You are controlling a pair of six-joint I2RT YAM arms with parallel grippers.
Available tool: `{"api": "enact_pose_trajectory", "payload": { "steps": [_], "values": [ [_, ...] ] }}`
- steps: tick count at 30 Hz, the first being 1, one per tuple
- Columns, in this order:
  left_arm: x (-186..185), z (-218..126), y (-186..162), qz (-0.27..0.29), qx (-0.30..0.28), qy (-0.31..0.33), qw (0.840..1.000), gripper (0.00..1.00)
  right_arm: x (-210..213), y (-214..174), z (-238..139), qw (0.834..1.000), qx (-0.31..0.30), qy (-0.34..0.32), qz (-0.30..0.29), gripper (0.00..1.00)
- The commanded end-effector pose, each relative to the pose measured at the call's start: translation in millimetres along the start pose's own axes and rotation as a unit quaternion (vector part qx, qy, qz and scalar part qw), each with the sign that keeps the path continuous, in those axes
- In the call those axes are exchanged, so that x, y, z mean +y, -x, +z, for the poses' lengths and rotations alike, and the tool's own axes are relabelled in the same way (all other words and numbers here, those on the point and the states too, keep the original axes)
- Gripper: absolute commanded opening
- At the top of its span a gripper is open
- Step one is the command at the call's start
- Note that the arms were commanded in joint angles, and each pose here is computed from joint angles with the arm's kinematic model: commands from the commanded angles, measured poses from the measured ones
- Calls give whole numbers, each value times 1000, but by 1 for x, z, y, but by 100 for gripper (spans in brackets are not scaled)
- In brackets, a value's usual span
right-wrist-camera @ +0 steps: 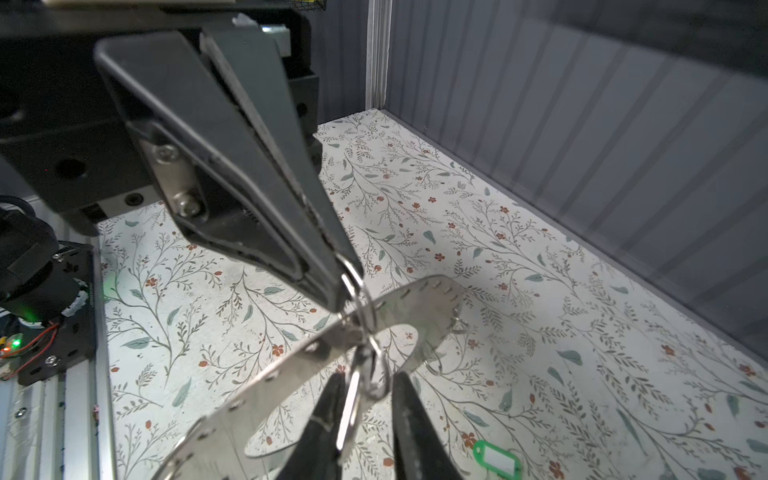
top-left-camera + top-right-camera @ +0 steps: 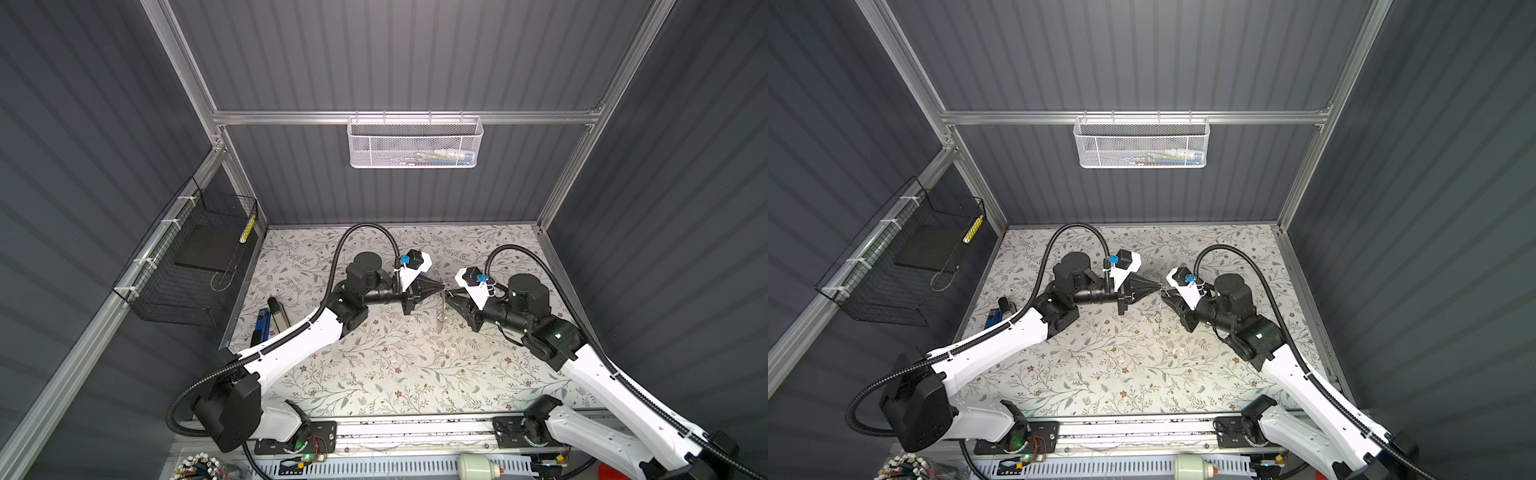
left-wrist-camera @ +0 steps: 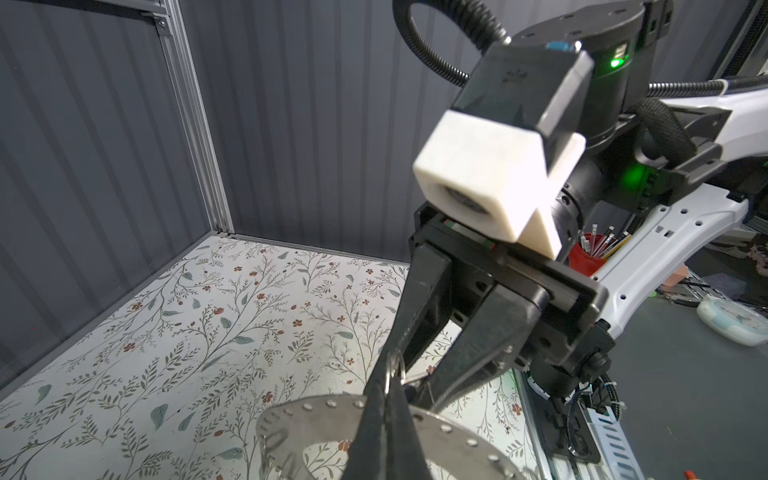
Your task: Put the keys on the keyring
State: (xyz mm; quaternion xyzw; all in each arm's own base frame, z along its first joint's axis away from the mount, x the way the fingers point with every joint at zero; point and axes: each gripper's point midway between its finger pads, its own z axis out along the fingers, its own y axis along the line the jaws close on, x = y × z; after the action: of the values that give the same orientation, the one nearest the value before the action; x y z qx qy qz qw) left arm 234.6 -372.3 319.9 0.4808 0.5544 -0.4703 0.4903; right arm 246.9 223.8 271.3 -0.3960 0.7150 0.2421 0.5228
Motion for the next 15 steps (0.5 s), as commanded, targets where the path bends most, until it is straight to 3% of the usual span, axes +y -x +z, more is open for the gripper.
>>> {"api": "enact_pose_trajectory", "payload": {
  "steps": [1, 15],
  "values": [
    [4, -1, 26, 17, -36, 3, 999, 0, -2, 13, -6, 1000, -9, -8, -25, 24],
    [6, 1, 25, 16, -45, 8, 999, 0, -8, 17, -7, 999, -6, -25, -46, 0]
  ]
}}
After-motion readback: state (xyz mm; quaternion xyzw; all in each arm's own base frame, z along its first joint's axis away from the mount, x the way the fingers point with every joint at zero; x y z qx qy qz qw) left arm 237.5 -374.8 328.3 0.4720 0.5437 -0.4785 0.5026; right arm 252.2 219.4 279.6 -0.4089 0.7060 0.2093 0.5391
